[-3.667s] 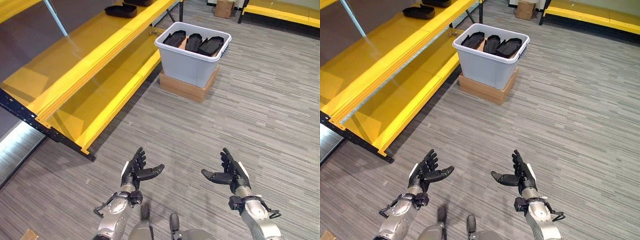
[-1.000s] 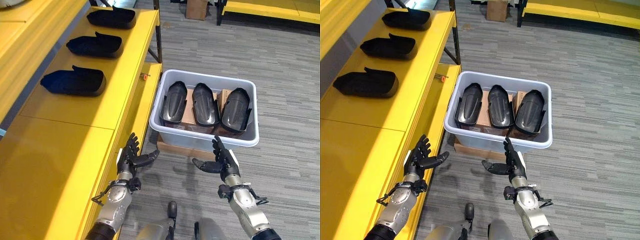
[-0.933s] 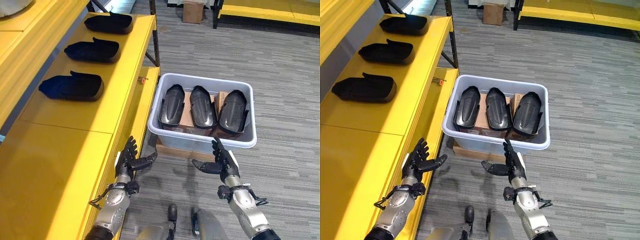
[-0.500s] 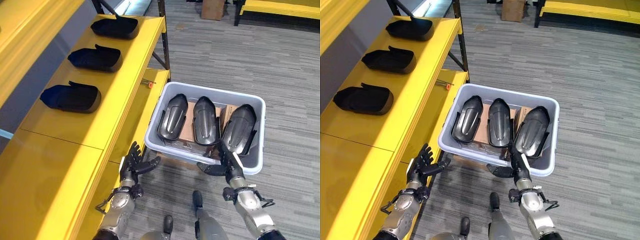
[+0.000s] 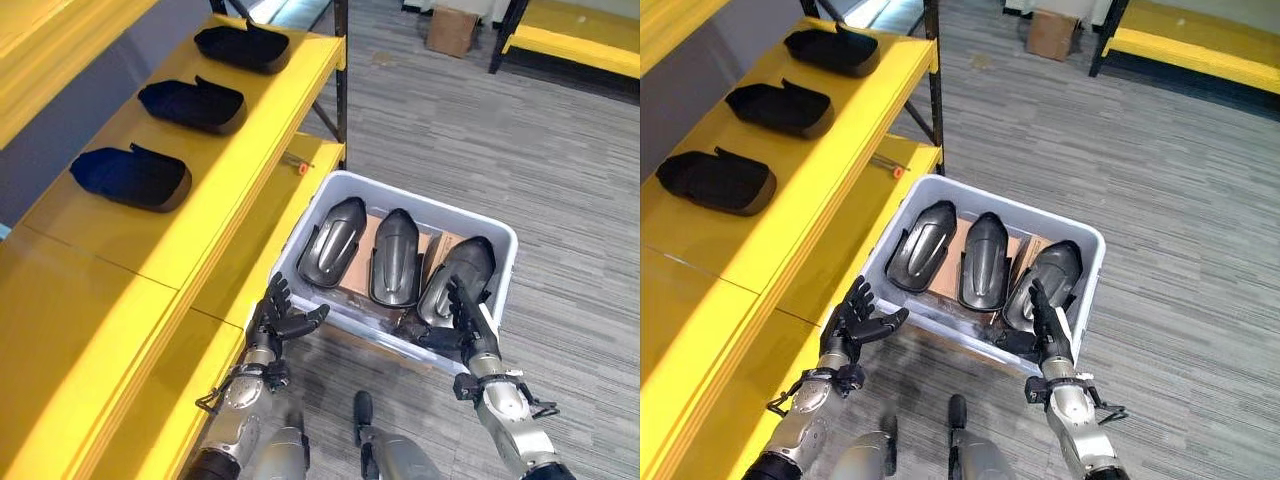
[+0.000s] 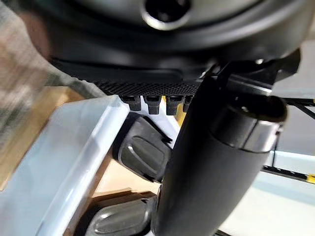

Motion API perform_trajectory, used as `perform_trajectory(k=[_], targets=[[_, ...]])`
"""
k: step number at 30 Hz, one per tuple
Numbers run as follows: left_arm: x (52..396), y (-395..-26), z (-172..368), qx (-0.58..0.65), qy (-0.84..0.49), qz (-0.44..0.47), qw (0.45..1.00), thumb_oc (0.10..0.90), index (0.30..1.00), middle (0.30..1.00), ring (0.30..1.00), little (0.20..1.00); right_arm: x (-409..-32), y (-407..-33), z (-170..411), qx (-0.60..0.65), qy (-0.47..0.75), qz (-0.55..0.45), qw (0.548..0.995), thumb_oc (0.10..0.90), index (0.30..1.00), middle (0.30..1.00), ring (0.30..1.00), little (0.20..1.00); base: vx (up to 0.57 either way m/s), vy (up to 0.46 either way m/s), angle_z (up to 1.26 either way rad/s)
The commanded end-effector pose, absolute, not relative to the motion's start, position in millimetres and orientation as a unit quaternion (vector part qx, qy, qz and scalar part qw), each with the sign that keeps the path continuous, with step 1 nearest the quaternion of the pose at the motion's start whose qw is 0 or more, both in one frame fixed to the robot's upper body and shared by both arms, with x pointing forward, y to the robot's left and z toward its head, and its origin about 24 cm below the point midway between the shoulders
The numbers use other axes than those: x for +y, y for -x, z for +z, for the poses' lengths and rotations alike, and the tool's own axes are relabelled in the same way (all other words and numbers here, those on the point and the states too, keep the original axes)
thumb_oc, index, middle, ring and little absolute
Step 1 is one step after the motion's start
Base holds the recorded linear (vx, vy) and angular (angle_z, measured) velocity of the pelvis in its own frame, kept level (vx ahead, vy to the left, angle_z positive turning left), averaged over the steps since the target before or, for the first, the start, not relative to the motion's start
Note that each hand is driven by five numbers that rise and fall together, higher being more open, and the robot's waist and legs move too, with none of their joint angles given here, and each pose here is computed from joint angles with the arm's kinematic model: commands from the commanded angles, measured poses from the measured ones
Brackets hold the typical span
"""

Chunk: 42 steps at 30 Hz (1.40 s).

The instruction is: Move parts from the plastic box to the shelf.

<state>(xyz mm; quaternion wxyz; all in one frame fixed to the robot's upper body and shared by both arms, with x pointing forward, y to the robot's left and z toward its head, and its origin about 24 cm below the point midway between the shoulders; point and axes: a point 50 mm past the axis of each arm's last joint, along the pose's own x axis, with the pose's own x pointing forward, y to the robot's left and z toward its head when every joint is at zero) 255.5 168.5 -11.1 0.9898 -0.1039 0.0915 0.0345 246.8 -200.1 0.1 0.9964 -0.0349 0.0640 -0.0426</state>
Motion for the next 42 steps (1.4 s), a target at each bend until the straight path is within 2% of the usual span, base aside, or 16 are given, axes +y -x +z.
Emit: perform_trajectory(k=[1, 9, 20, 29, 30, 33, 35, 42], targets=[[173.6, -266.3, 26.2, -0.011, 0.085, 0.019, 0.996, 0.900, 1.000, 1.000, 1.000, 1.000, -209.9, -255.9, 44.0, -0.058, 0.044, -0.064, 0.995, 0.900, 1.000, 1.000, 1.000, 1.000, 0.27, 0.273, -0.29], [179.5, -269.8, 36.4, -0.034, 0.074, 0.020, 0.996, 0.900, 1.000, 1.000, 1.000, 1.000, -200.7, -257.7, 43.4, -0.058, 0.032, -0.061, 0.996, 0.900, 1.000, 1.000, 1.000, 1.000, 0.17, 0.267, -0.67], [183.8, -279.5, 48.3, -0.058, 0.071, 0.031, 0.995, 0.900, 1.000, 1.000, 1.000, 1.000, -198.4, -259.1, 53.1, -0.079, 0.034, -0.062, 0.994, 0.900, 1.000, 1.000, 1.000, 1.000, 0.05, 0.109, -0.13], [184.7, -280.3, 51.7, -0.063, 0.069, 0.030, 0.995, 0.900, 1.000, 1.000, 1.000, 1.000, -224.0, -266.0, 102.3, -0.180, 0.116, -0.098, 0.972, 0.900, 1.000, 1.000, 1.000, 1.000, 0.05, -0.017, 0.03], [185.6, -279.2, 52.5, -0.064, 0.066, 0.027, 0.995, 0.900, 1.000, 1.000, 1.000, 1.000, -233.1, -265.9, 122.6, -0.219, 0.142, -0.112, 0.959, 0.900, 1.000, 1.000, 1.000, 1.000, 0.04, -0.035, 0.02], [185.6, -278.4, 53.9, -0.067, 0.065, 0.023, 0.995, 0.900, 1.000, 1.000, 1.000, 1.000, -241.9, -264.3, 133.1, -0.237, 0.162, -0.126, 0.950, 0.900, 1.000, 1.000, 1.000, 1.000, 0.02, -0.027, 0.00], [188.3, -275.3, 54.6, -0.069, 0.060, 0.015, 0.996, 0.900, 1.000, 1.000, 1.000, 1.000, -255.5, -261.4, 158.8, -0.280, 0.219, -0.144, 0.923, 0.900, 1.000, 1.000, 1.000, 1.000, 0.03, -0.063, 0.02], [190.8, -271.7, 53.1, -0.067, 0.059, 0.009, 0.996, 0.900, 1.000, 1.000, 1.000, 1.000, -263.5, -261.7, 173.3, -0.296, 0.259, -0.148, 0.907, 0.900, 1.000, 1.000, 1.000, 1.000, 0.01, -0.025, 0.02]])
